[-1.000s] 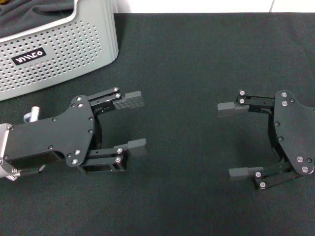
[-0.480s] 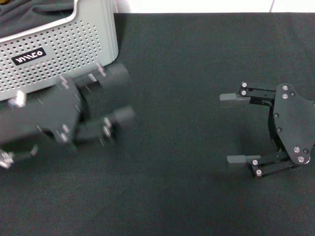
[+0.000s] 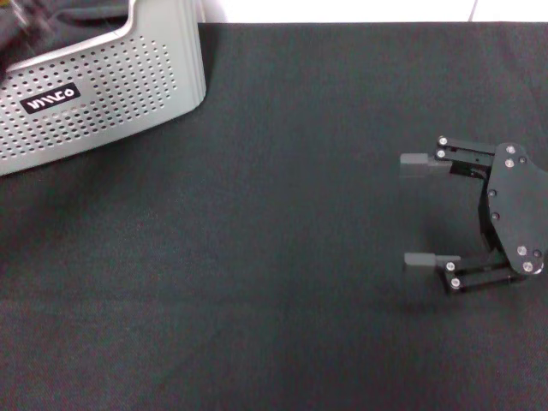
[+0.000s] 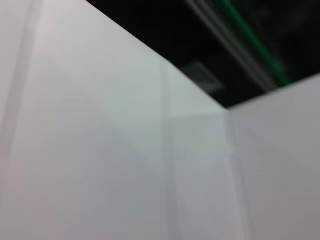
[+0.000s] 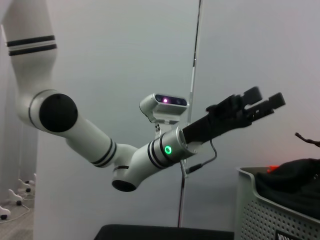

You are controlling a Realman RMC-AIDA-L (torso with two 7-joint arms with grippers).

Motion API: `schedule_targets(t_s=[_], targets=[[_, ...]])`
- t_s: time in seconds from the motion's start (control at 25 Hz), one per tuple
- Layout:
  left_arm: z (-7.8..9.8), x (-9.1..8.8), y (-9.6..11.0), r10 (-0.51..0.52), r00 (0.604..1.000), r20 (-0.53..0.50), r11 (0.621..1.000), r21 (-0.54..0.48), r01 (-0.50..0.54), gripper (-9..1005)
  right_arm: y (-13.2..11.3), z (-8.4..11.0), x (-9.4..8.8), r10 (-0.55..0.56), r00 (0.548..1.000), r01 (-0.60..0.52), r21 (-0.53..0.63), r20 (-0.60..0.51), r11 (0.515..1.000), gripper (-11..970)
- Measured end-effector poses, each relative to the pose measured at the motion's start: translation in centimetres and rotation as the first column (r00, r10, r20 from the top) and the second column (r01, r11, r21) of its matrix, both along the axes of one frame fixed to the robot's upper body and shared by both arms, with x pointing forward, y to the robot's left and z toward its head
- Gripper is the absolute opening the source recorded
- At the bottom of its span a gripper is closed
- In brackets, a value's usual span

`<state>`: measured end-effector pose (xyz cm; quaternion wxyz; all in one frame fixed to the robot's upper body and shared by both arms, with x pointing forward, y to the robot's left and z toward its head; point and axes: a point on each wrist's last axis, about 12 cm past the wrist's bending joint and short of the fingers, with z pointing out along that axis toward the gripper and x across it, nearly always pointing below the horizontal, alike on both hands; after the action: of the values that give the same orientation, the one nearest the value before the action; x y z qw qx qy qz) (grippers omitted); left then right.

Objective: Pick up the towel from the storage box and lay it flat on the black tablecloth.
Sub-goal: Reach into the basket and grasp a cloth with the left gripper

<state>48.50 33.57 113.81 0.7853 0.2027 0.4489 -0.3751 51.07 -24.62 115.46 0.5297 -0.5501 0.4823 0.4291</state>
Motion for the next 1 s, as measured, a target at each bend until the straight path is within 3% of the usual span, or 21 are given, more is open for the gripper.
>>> schedule_targets(t_s=[0.16,0.36,0.68,1.0], targets=[[0.4,1.0,1.4,0.168,0.986,0.014,0.984,-0.058,-0.167,787,0.0,0.0,0.3,-0.017,1.0,0.017,-0.009,0.003,1.0,886],[0.9,2.8,2.1,0.307,0.952,0.016,0.95,-0.067,-0.305,786,0.0,0.0,0.8,-0.044,0.999,0.044,-0.019,0.015,0.999,885],[1.3,6.3,2.7,0.51,0.86,0.01,0.86,0.003,-0.51,786,0.2,0.2,1.5,-0.078,0.996,0.08,-0.032,0.051,0.996,885],[0.8,6.5,5.2,0.65,0.759,-0.038,0.76,0.033,-0.649,787,-0.1,0.4,2.1,-0.108,0.992,0.111,-0.03,0.071,0.993,885]])
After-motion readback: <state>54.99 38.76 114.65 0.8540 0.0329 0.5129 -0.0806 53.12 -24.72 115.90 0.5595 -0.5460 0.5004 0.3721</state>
